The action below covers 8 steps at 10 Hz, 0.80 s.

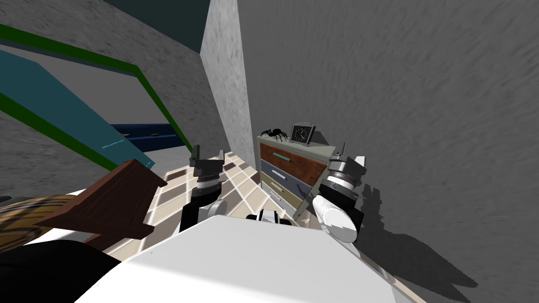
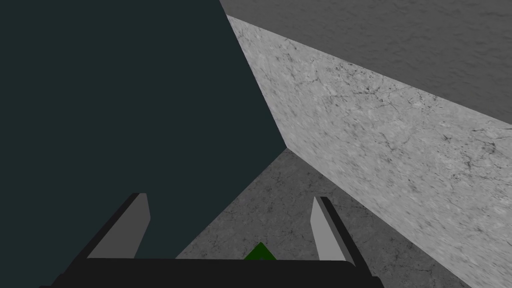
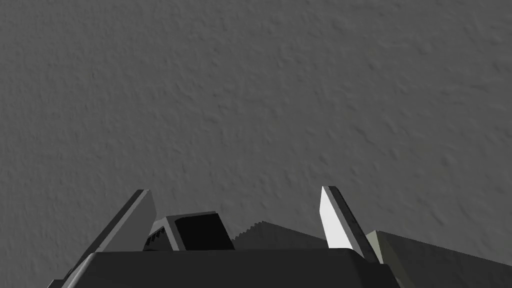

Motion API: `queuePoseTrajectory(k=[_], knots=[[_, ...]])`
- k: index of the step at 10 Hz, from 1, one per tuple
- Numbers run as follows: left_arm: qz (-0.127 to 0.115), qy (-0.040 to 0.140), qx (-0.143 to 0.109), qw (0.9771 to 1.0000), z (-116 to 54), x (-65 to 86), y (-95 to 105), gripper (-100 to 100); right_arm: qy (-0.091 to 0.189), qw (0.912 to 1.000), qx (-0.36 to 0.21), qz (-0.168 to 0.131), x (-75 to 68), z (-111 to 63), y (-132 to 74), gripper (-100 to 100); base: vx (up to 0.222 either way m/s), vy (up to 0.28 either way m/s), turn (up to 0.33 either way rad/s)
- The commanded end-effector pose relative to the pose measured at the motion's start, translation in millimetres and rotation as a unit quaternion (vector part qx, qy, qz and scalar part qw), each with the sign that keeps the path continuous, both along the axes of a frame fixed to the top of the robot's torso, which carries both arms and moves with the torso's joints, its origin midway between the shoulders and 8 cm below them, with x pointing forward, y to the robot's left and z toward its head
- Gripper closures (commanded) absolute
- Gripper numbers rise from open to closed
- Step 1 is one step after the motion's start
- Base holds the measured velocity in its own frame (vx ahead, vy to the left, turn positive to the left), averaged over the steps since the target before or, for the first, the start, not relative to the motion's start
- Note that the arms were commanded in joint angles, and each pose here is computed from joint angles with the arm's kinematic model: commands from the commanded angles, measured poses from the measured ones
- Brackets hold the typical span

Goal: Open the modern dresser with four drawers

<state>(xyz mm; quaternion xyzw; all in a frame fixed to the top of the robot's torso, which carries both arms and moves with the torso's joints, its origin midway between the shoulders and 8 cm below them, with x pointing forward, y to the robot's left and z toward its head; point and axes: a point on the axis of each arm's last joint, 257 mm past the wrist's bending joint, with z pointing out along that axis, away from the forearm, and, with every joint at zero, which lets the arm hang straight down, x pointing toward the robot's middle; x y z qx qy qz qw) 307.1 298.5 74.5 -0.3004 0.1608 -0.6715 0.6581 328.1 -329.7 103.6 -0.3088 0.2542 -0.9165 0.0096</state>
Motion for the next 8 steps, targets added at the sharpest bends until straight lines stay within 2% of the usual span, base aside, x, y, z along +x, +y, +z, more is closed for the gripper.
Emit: queuePoseTrajectory(k=[1, 3, 6, 8], knots=[[0.0, 0.0, 0.0, 1.0, 0.0, 0.0, 0.0, 0, -0.009, 0.9978, 0.054, 0.036, 8.6, -9.5, -4, -100, 0.036, 0.074, -0.034], [0.0, 0.0, 0.0, 1.0, 0.0, 0.0, 0.0, 0, -0.003, 0.996, 0.074, 0.049, 13.9, -16.2, -6, -100, 0.025, 0.056, -0.012], [0.0, 0.0, 0.0, 1.0, 0.0, 0.0, 0.0, 0, -0.011, 0.9861, 0.14, 0.09, 26.7, -30.6, -8, -100, 0.026, 0.058, -0.032], [0.0, 0.0, 0.0, 1.0, 0.0, 0.0, 0.0, 0, -0.005, 0.9821, 0.158, 0.102, 31.9, -37.5, -9, -100, 0.02, 0.055, -0.012]])
